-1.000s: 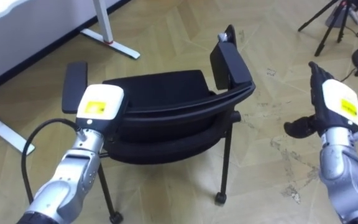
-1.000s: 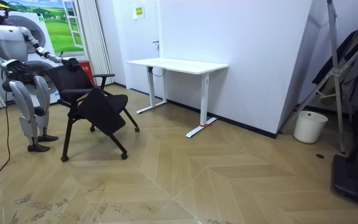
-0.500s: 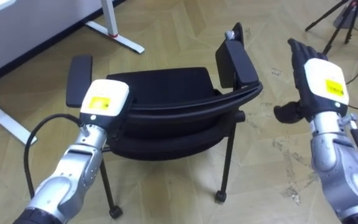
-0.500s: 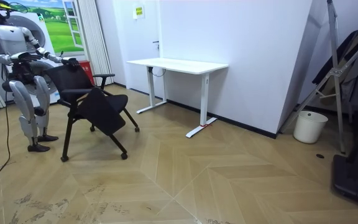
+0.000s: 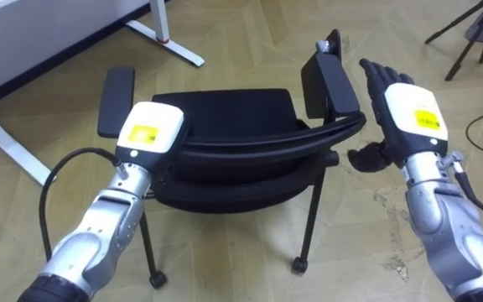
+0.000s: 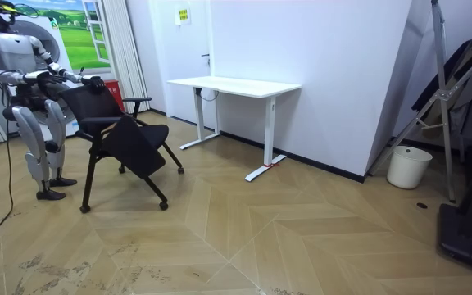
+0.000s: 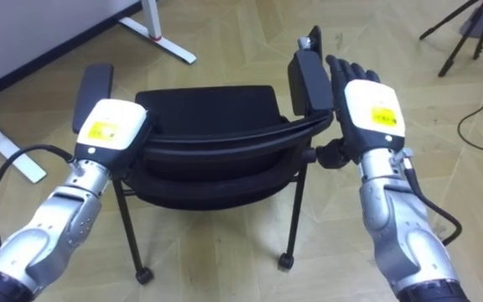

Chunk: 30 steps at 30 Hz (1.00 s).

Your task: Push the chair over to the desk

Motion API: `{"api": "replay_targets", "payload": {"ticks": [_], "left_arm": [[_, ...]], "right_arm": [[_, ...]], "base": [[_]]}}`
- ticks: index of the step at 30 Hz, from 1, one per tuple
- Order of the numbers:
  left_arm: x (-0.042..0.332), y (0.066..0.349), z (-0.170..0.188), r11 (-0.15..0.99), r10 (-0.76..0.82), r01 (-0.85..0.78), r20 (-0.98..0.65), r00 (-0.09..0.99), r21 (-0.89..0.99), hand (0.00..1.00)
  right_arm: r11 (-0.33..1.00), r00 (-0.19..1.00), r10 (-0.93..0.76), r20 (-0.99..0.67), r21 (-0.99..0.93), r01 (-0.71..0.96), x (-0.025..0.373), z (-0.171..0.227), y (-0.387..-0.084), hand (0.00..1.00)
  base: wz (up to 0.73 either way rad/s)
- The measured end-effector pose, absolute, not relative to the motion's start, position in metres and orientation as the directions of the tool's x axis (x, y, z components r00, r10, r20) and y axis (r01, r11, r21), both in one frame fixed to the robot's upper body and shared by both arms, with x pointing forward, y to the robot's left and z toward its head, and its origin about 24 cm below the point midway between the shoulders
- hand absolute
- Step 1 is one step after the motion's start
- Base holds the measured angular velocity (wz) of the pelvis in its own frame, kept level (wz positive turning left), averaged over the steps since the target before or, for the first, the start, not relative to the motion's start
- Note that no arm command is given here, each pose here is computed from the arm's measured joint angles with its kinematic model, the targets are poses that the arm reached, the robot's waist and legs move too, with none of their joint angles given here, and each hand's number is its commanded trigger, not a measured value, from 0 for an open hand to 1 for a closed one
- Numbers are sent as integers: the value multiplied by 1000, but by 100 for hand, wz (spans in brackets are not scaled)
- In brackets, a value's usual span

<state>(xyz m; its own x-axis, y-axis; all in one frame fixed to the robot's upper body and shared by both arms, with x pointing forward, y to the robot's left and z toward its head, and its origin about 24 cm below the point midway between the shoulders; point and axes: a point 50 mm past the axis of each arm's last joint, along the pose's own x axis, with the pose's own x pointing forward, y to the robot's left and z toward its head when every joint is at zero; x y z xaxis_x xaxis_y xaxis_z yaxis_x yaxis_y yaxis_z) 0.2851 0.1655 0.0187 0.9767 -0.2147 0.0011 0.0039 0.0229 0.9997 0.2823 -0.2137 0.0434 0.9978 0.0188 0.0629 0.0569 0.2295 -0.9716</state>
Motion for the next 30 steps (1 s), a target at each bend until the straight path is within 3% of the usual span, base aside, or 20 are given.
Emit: {"api": "replay_targets", "payload": {"ticks": [15,30], "left_arm": [[290,159,23,21,-260,15,-9,966,1000,100],[290,156,24,25,-286,12,-4,958,1000,100]], "right_arm": [[119,974,206,-90,-986,-116,277,25,-179,0],[78,947,311,-81,-991,-110,290,38,-156,0]], "base": [[1],[2]]}}
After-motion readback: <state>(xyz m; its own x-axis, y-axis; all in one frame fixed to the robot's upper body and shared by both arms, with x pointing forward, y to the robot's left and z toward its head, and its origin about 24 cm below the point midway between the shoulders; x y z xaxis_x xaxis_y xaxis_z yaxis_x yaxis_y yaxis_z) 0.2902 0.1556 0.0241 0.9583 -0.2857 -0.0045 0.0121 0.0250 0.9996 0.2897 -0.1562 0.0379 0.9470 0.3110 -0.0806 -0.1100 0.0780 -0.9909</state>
